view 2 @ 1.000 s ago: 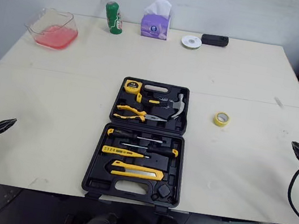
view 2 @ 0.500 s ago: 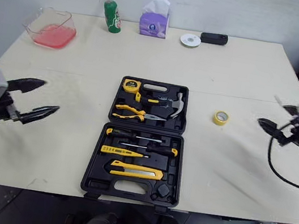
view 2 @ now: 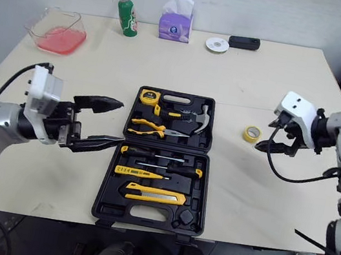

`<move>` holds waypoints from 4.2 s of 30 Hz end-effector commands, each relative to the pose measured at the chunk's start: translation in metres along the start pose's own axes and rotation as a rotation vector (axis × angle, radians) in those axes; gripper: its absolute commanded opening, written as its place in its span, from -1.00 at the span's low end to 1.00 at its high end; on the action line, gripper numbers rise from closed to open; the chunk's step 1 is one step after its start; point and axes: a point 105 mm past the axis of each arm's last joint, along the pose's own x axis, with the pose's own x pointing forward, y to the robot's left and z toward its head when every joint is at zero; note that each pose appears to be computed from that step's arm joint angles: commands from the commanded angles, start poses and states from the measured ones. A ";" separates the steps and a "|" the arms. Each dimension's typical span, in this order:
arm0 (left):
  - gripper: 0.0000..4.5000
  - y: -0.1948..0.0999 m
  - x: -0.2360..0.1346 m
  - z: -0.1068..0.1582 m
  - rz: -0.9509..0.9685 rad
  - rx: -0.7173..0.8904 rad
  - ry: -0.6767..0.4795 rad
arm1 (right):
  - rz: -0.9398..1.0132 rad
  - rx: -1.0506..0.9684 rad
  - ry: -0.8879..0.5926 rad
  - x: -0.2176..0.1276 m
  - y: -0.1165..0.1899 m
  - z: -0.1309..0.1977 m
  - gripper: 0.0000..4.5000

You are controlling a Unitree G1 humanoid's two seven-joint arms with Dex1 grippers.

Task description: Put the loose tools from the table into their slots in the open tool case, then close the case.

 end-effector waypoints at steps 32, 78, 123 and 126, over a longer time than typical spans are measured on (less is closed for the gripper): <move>1.00 -0.034 0.011 0.007 -0.090 0.080 0.001 | 0.040 -0.041 0.173 0.042 -0.009 -0.005 0.40; 1.00 -0.075 -0.013 -0.058 -0.286 0.201 0.139 | 0.789 -0.581 -0.197 0.013 0.221 0.053 -0.97; 1.00 -0.083 -0.025 -0.069 -0.262 0.087 0.220 | 0.847 -0.491 -0.130 0.007 0.215 0.043 0.28; 1.00 -0.083 -0.024 -0.070 -0.257 0.089 0.217 | 0.856 -0.459 -0.157 0.002 0.213 0.044 0.28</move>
